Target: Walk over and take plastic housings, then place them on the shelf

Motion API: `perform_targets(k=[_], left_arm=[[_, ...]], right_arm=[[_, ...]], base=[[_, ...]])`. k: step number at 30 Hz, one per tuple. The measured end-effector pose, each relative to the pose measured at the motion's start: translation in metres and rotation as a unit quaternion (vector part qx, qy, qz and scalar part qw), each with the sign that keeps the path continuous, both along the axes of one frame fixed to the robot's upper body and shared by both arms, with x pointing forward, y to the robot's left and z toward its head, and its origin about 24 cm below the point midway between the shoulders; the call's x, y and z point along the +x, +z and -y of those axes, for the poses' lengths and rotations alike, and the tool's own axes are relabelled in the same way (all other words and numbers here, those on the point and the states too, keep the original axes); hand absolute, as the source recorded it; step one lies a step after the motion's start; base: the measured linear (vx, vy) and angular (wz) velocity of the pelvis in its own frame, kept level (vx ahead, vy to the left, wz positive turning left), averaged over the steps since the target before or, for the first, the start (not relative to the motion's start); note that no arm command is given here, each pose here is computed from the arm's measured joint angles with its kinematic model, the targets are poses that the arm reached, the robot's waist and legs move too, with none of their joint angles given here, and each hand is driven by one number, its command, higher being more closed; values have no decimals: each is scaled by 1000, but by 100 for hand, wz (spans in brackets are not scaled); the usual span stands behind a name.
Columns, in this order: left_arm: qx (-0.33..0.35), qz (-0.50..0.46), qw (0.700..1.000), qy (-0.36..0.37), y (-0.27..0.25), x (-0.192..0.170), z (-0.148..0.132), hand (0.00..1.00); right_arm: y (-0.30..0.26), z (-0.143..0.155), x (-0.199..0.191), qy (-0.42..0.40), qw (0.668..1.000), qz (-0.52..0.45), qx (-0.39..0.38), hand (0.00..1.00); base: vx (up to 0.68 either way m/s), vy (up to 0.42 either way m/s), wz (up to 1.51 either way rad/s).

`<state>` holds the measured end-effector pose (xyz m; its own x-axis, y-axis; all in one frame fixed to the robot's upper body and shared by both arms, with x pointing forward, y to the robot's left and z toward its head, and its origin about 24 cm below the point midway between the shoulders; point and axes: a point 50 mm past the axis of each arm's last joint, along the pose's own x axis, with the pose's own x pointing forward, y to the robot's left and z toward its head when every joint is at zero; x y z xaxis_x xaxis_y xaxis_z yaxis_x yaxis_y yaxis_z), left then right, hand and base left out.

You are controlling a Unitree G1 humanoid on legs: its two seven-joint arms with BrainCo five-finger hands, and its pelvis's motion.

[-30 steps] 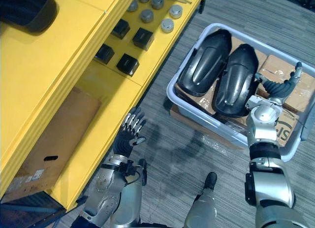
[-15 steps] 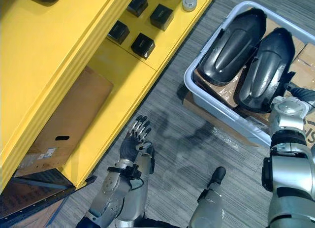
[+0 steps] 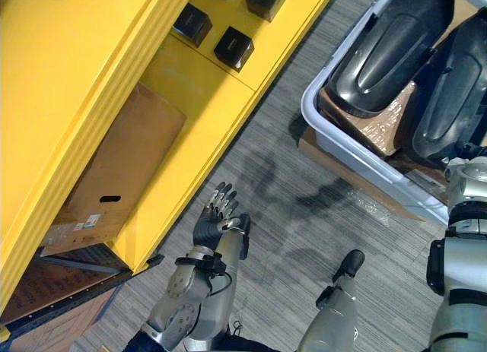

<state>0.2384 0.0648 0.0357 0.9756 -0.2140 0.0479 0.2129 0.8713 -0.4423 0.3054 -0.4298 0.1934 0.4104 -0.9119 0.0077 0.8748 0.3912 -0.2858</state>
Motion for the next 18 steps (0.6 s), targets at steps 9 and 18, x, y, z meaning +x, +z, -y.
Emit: perform_targets(k=[9,18], left_arm=[[2,-7,1000,11,-3,0,-2,0],[2,7,1000,16,0,1,-12,0]], right_arm=[[14,9,-6,15,999,-33,-40,100],[4,-1,4,49,993,-88,-54,100]], base=[[-28,-41,0],[-47,-34,3]])
